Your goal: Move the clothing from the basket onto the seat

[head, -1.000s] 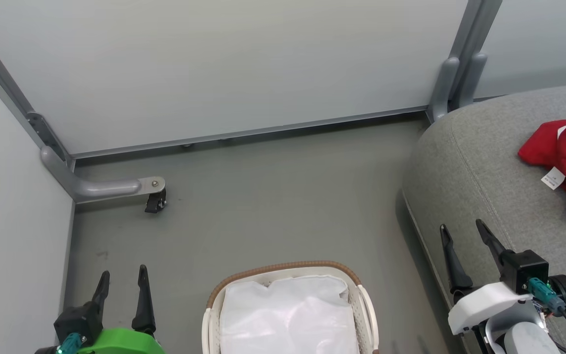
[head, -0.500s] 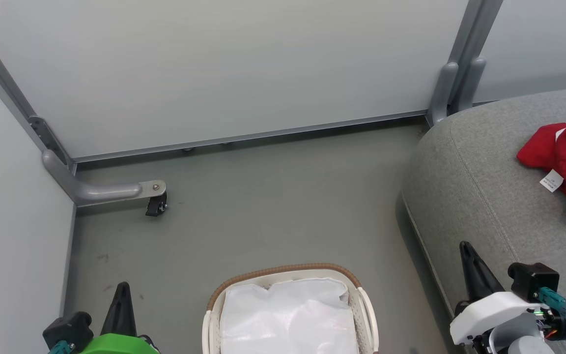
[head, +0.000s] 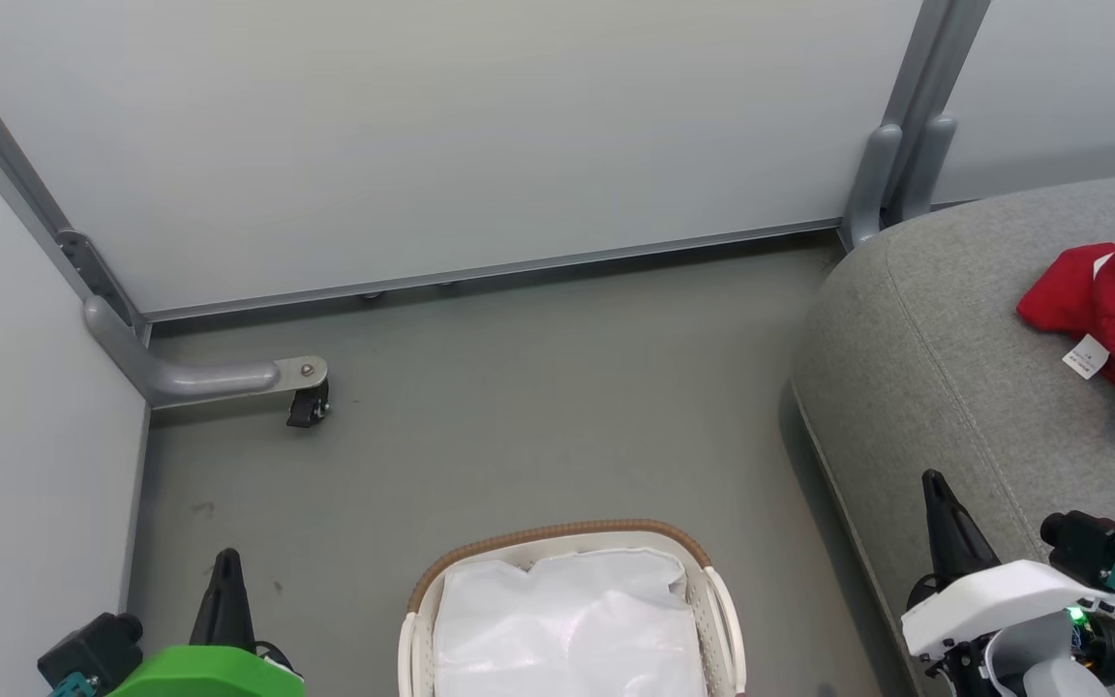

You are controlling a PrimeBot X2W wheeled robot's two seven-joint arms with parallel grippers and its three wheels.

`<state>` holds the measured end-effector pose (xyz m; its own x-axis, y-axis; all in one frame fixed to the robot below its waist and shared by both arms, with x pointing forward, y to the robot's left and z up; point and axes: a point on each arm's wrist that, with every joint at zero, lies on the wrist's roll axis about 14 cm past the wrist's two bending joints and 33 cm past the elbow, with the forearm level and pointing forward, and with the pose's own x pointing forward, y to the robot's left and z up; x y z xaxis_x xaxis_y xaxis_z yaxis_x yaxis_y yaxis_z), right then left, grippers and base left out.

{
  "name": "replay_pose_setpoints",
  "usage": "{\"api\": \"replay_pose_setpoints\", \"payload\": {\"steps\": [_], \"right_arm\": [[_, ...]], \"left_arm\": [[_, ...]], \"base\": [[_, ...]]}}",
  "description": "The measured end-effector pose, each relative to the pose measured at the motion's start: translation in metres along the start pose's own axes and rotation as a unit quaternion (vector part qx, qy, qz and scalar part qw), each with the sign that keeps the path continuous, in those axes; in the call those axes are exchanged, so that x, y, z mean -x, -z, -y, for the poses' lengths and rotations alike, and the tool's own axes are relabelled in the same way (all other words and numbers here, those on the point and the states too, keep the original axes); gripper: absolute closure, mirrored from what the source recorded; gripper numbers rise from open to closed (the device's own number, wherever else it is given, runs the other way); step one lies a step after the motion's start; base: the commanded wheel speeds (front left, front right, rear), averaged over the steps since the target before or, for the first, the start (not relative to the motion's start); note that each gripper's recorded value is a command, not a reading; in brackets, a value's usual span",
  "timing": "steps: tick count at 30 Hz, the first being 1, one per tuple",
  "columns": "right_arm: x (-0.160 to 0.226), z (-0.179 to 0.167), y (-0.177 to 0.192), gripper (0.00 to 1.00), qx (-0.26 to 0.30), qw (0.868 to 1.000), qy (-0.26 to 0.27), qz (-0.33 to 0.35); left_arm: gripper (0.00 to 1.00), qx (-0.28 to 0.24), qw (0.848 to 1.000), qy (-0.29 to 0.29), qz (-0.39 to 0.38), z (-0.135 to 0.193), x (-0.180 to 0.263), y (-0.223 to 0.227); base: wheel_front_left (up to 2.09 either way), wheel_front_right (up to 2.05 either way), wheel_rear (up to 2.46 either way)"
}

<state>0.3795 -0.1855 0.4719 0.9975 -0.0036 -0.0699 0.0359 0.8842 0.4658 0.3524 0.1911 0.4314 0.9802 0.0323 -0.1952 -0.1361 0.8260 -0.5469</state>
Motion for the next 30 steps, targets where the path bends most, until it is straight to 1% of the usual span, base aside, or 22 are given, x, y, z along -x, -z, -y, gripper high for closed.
{"api": "replay_pose_setpoints", "payload": {"steps": [6,14,30], "right_arm": [[0.000,0.002,-0.001,1.00,-0.047,0.999,0.007,-0.001],[-0.001,0.004,-0.004,1.00,-0.107,0.994,0.013,-0.001],[-0.002,0.006,-0.008,1.00,-0.212,0.977,0.018,0.001]], "left_arm": [[1.00,0.042,0.999,-0.001,0.004,0.001,-0.002,-0.005],[1.00,0.097,0.995,-0.001,0.009,0.003,-0.006,-0.012],[1.00,0.190,0.982,0.007,0.015,0.008,-0.010,-0.023]], "base": [[0.00,0.00,0.00],[0.00,0.00,0.00],[0.00,0.00,0.00]]}}
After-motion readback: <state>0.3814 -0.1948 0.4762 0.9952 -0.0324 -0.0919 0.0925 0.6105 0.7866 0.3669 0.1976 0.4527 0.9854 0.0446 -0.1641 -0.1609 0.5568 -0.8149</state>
